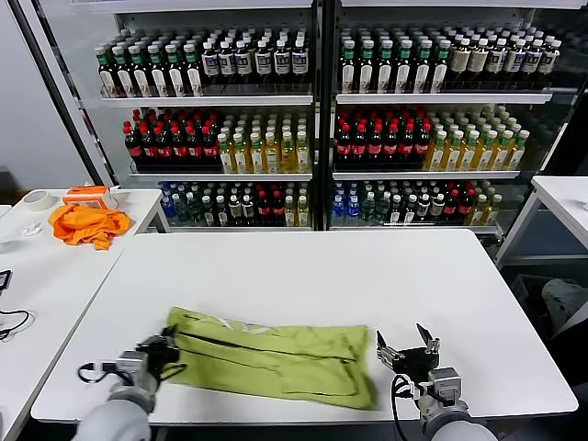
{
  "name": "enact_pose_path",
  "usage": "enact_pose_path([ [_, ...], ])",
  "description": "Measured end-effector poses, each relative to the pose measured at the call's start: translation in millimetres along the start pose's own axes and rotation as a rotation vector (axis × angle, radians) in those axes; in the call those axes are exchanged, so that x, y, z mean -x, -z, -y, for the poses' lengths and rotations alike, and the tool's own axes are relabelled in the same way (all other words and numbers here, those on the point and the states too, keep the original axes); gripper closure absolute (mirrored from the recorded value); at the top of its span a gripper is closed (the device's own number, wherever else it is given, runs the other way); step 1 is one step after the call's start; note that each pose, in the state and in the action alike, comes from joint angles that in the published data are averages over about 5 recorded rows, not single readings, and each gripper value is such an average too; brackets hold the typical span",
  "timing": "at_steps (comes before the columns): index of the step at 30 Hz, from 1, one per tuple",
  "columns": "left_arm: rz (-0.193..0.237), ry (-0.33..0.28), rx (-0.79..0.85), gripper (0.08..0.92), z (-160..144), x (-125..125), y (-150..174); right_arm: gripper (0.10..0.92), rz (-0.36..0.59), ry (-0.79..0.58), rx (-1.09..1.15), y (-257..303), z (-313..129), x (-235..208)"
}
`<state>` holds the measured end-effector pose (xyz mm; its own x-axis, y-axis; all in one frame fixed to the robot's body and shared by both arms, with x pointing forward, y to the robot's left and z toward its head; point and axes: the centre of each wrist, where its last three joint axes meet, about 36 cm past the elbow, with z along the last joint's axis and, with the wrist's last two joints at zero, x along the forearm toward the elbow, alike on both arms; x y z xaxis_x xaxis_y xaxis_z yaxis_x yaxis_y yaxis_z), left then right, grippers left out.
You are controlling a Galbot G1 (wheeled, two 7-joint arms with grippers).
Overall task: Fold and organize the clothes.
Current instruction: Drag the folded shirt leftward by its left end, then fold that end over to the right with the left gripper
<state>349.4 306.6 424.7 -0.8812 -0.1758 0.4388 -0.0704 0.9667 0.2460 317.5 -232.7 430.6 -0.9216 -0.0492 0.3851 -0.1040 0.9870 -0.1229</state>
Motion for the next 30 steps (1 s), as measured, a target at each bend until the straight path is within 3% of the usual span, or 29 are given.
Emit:
enact_pose_path([
  [6,0.012,0.172,0.071,0.892,-45.3,-0.8,10.9,0.200,0.001,0.003,-0.008,0.0,0.5,3.2],
  [11,0.028,0.201,0.076,0.892,-51.8,-6.7,24.0,0.200,0.002,-0.003,-0.017,0.8,3.9,1.9],
  [15,0.037,0.146,0.029,0.892,-38.8,-14.0,35.2,0.200,0.001,-0.012,-0.017,1.1,6.9,-0.4],
  [30,0.033,-0.161,-0.170,0.892,21.2,-29.2,62.6,0.200,-0.009,-0.035,-0.007,-3.2,9.7,-2.4],
])
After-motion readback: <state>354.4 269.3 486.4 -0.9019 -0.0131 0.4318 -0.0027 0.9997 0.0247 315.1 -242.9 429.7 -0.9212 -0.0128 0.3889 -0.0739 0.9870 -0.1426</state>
